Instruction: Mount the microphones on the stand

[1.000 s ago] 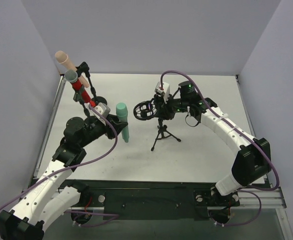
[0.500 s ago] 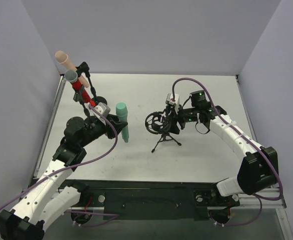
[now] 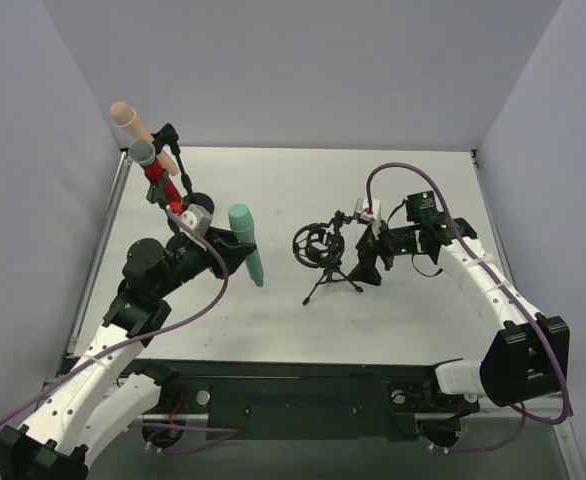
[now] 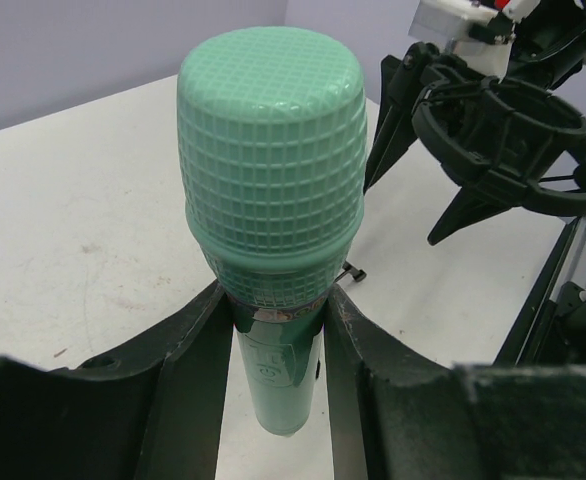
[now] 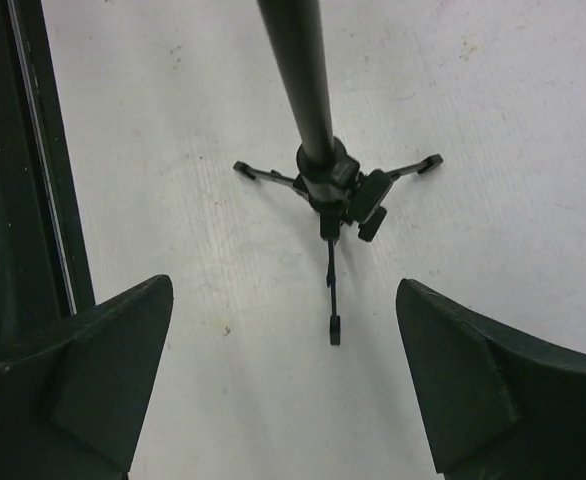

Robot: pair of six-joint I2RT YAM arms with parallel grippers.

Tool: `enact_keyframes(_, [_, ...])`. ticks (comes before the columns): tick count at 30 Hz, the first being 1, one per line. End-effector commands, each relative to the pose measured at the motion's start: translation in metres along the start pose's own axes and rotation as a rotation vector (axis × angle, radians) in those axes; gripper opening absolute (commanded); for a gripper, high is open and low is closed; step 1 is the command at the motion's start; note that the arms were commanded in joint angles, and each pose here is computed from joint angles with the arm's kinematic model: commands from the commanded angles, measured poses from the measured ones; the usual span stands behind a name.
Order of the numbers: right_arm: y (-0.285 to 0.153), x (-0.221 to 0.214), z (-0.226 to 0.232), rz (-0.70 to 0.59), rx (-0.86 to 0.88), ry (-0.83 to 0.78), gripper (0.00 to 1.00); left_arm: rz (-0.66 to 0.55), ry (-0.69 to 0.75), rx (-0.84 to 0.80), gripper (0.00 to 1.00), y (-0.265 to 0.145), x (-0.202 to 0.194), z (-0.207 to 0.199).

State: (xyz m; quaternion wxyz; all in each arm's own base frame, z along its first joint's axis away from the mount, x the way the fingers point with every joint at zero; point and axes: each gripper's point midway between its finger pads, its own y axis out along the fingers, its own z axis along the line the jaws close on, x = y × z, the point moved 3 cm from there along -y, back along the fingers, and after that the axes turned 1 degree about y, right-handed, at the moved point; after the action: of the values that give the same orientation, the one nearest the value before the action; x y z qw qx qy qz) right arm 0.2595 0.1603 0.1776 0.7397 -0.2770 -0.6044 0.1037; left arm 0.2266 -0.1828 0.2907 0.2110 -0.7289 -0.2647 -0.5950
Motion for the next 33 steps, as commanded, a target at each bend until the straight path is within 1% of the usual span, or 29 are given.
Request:
enact_keyframes(1, [-0.019, -0.012, 0.010, 0.050, 0.005, -0.012, 0.90, -0.152, 0.020, -0.052, 0.00, -0.011, 0.055, -0.021])
enact_keyframes(4, [-0.041, -0.015, 0.010, 0.025, -0.010, 0.009, 0.92, -0.155, 0.018, -0.059, 0.00, -0.015, 0.065, -0.026])
enact_keyframes(5, [-0.044, -0.018, 0.013, 0.026, -0.009, 0.023, 0.99, -0.154, 0.017, -0.057, 0.00, -0.018, 0.071, -0.028])
enact_keyframes(6, [-0.053, -0.018, 0.010, 0.013, -0.037, 0.018, 1.00, -0.152, 0.014, -0.049, 0.00, -0.018, 0.073, -0.028])
enact_keyframes(10, [-0.072, -0.024, 0.013, 0.028, -0.107, 0.017, 1.00, -0.146, -0.005, -0.020, 0.00, -0.020, 0.088, -0.029])
enact_keyframes(13, [-0.087, -0.026, 0.012, 0.024, -0.173, 0.028, 1.00, -0.172, -0.025, -0.026, 0.00, -0.019, 0.101, -0.032])
enact_keyframes(16, [-0.103, -0.024, 0.009, 0.023, -0.261, 0.098, 1.00, -0.203, -0.042, -0.031, 0.00, -0.018, 0.114, -0.034])
enact_keyframes(20, [-0.116, -0.017, 0.003, 0.051, -0.372, 0.317, 1.00, -0.268, -0.053, -0.023, 0.00, -0.020, 0.142, -0.039])
enact_keyframes(21, [-0.118, -0.014, 0.005, 0.043, -0.380, 0.387, 1.00, -0.276, -0.051, -0.019, 0.00, -0.021, 0.146, -0.039])
enact_keyframes(23, [-0.116, -0.015, 0.014, 0.047, -0.339, 0.465, 1.00, -0.307, -0.041, -0.013, 0.00, -0.025, 0.159, -0.041])
enact_keyframes(25, [-0.108, -0.012, 0.023, -0.013, -0.254, 0.510, 1.00, -0.344, -0.028, -0.010, 0.00, -0.030, 0.175, -0.045])
enact_keyframes(26, [-0.099, -0.022, 0.026, -0.044, -0.206, 0.530, 1.00, -0.363, -0.027, -0.004, 0.00, -0.032, 0.183, -0.046])
enact_keyframes(27, [-0.104, -0.021, 0.028, -0.124, -0.188, 0.504, 1.00, -0.377, -0.023, -0.005, 0.00, -0.034, 0.190, -0.048])
enact_keyframes(28, [-0.103, -0.031, 0.025, -0.145, -0.200, 0.500, 1.00, -0.394, -0.019, -0.008, 0.00, -0.038, 0.200, -0.052])
enact_keyframes(29, [-0.112, -0.035, 0.019, -0.159, -0.277, 0.532, 1.00, -0.398, -0.019, -0.008, 0.00, -0.038, 0.204, -0.053])
enact_keyframes(30, [-0.114, -0.038, 0.009, -0.168, -0.328, 0.525, 1.00, -0.406, -0.022, -0.017, 0.00, -0.039, 0.213, -0.056])
enact_keyframes(31, [-0.117, -0.041, 0.006, -0.164, -0.386, 0.580, 1.00, -0.408, -0.024, -0.020, 0.00, -0.039, 0.216, -0.057])
enact_keyframes(33, [-0.119, -0.040, -0.001, -0.184, -0.429, 0.579, 1.00, -0.408, -0.040, -0.026, 0.00, -0.035, 0.225, -0.058])
